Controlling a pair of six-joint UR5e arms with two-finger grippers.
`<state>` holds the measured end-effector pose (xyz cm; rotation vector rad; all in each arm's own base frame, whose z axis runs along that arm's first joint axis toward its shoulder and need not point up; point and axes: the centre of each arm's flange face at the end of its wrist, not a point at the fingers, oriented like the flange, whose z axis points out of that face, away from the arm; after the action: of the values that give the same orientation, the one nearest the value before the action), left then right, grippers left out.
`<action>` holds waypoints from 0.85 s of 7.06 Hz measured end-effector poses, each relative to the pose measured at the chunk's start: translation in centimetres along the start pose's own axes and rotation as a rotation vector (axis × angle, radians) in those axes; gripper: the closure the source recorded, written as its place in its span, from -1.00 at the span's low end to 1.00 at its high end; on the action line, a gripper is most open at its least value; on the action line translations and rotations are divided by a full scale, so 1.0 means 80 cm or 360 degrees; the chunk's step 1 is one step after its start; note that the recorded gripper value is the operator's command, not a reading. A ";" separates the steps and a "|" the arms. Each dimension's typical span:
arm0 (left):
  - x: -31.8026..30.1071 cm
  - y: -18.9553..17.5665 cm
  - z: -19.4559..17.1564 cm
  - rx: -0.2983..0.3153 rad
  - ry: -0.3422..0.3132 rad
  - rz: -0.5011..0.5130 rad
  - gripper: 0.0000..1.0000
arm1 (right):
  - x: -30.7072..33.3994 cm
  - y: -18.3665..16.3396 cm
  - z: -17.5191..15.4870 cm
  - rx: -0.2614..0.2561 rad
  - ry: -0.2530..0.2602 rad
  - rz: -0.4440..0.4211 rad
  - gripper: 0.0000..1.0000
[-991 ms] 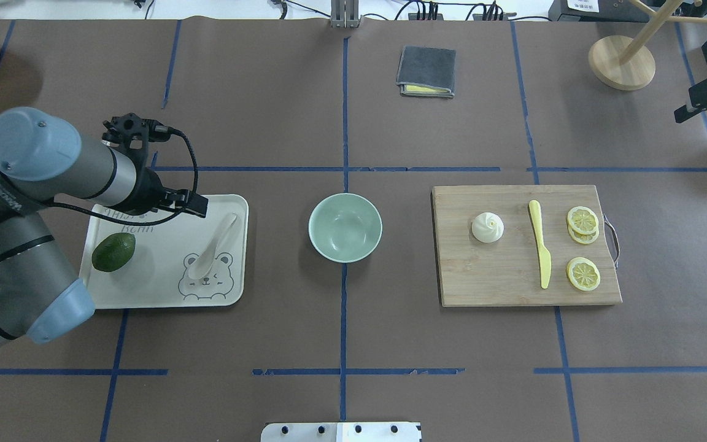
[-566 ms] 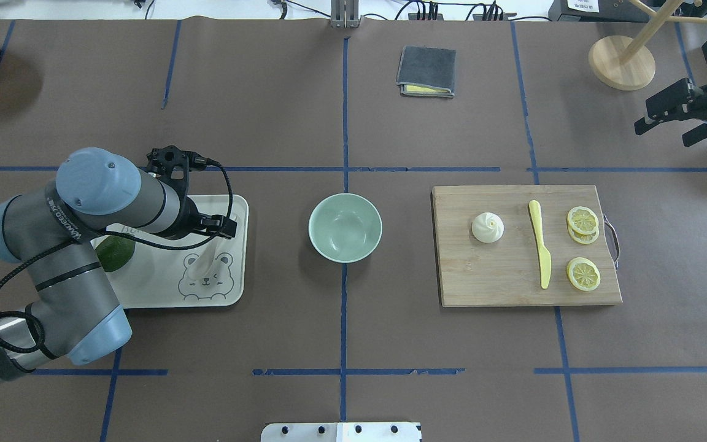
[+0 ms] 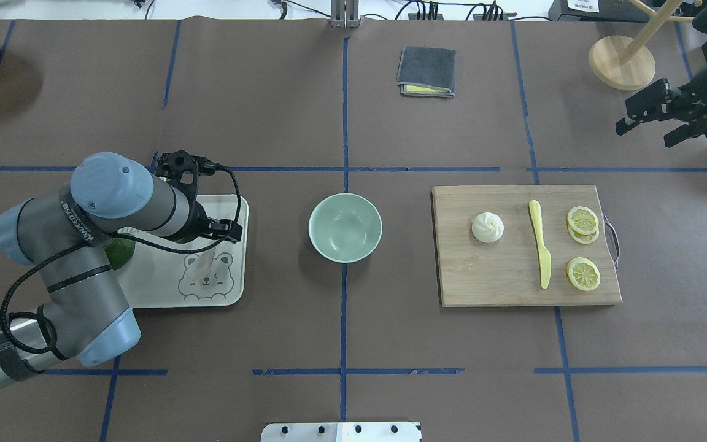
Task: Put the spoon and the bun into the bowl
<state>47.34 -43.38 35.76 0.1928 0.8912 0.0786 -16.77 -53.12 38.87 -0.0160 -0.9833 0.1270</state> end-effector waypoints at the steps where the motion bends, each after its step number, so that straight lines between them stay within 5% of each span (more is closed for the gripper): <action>1: 0.000 0.001 0.003 -0.0005 -0.0004 0.0002 -0.48 | -0.018 0.007 0.008 -0.0002 0.0006 0.0016 -1.00; 4: -0.001 0.004 0.009 -0.0018 -0.0013 0.0004 -0.30 | -0.049 0.023 0.025 -0.0003 0.0024 0.0018 -1.00; 6: 0.000 0.006 0.012 -0.0025 -0.0016 0.0006 0.02 | -0.059 0.027 0.027 -0.0004 0.0020 0.0022 -1.00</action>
<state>48.09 -43.02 36.48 0.1801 0.8799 0.0877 -21.34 -51.63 36.02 -0.0259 -0.9713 0.1380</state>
